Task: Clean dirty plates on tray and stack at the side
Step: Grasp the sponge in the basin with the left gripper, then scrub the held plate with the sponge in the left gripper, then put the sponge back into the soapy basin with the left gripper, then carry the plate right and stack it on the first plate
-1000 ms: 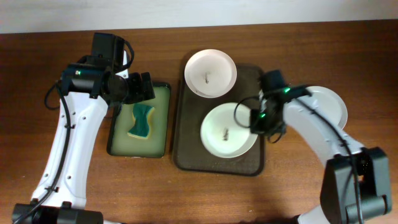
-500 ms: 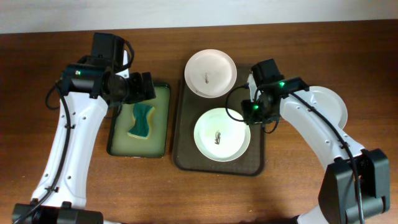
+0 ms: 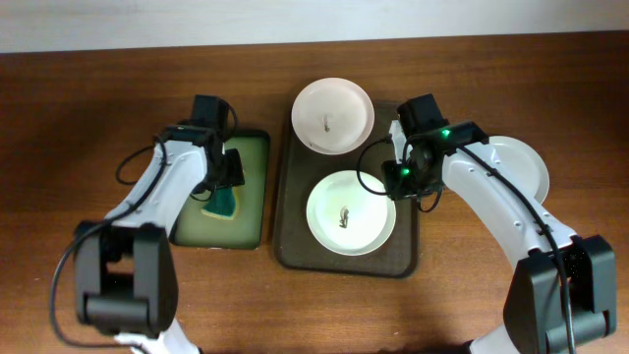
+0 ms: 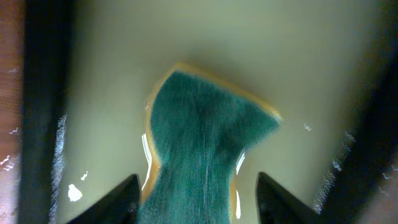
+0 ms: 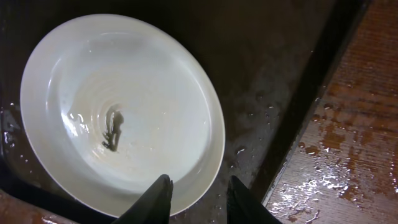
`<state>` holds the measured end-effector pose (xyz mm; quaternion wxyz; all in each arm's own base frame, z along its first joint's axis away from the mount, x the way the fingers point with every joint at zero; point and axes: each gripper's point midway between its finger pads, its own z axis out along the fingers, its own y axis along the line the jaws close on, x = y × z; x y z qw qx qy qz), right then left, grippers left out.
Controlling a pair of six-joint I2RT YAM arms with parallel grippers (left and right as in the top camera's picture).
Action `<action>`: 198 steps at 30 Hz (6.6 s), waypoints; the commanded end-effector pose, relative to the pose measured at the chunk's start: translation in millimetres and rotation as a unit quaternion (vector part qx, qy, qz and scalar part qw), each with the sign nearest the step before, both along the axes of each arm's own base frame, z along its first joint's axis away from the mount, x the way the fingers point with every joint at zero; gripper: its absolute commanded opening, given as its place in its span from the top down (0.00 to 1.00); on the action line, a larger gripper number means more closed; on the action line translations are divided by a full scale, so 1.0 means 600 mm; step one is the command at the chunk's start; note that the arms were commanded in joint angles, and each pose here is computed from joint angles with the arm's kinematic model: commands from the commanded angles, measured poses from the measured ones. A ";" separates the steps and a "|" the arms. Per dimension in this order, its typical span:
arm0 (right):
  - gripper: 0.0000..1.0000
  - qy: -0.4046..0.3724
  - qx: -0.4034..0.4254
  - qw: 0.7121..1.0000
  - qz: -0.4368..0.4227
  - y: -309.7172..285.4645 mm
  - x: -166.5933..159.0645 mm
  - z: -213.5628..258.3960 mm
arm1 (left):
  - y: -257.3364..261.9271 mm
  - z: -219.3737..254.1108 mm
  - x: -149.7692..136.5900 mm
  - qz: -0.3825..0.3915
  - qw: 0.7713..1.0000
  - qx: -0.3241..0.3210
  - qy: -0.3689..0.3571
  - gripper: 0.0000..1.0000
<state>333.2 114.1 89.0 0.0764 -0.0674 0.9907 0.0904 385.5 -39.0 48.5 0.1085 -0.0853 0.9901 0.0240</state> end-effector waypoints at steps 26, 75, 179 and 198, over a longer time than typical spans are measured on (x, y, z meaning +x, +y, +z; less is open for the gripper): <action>0.69 0.037 0.016 0.996 -0.086 -0.070 -0.008 0.008 | -0.013 -0.117 -0.097 -0.023 0.987 -0.023 0.155 1.00; 0.96 0.036 0.051 0.996 -0.064 -0.039 -0.020 -0.180 | -0.373 -0.109 -0.099 -0.174 0.965 -0.059 0.185 1.00; 0.96 -0.425 -0.375 0.821 0.066 0.039 -0.066 0.223 | -0.002 0.370 -0.097 0.001 0.994 -0.056 -0.094 0.00; 0.96 -0.430 -0.384 0.808 0.120 0.067 -0.078 0.225 | -0.002 0.370 -0.097 0.000 0.994 -0.056 -0.094 0.00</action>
